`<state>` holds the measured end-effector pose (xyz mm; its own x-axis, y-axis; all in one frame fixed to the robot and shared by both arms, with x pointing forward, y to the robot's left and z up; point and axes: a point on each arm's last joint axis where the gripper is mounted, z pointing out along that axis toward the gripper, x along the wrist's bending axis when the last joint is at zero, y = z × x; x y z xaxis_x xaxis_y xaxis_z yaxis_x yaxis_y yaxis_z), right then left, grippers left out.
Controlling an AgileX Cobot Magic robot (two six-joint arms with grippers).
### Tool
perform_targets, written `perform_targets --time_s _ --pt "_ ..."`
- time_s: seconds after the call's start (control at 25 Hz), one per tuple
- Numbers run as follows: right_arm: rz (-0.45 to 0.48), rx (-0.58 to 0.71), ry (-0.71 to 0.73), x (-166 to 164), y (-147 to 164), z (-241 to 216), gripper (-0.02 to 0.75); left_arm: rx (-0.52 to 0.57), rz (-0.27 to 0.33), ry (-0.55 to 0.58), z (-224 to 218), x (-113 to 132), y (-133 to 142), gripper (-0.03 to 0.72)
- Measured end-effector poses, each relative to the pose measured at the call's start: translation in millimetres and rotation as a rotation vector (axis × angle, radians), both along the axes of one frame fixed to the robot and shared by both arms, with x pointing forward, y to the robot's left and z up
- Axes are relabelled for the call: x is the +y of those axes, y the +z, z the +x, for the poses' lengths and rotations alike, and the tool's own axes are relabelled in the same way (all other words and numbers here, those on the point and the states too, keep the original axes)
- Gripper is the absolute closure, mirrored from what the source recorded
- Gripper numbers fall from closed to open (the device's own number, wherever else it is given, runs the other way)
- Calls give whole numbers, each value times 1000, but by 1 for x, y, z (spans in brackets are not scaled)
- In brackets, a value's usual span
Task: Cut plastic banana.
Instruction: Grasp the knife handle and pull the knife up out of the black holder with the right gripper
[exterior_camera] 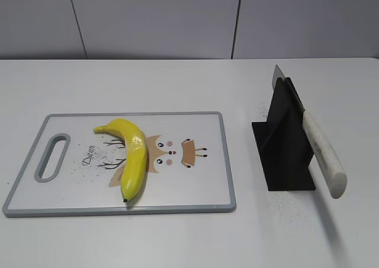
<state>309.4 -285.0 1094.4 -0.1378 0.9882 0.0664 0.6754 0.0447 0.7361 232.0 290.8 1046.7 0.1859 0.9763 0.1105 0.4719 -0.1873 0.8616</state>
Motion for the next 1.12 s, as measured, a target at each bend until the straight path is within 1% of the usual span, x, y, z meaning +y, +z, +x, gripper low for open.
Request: perform_targets --time_s 0.2,0.28,0.36,0.52,0.72,0.84,0.92,1.12 --pt "99 154 41 11 18 33 197 0 0 0 0 0 0 170" --pt "109 217 46 13 20 49 197 0 0 0 0 0 0 170" --pt "106 261 49 14 22 63 197 0 0 0 0 0 0 170" --pt "74 365 97 22 14 94 197 0 0 0 0 0 0 170" --pt "24 479 228 55 1 123 197 0 0 0 0 0 0 170" --pt "10 508 229 70 -2 134 197 0 0 0 0 0 0 170" --pt "16 520 205 77 -7 142 197 0 -1 -1 0 0 0 170" --pt "19 615 130 85 -36 166 202 0 -2 -1 0 0 0 170"
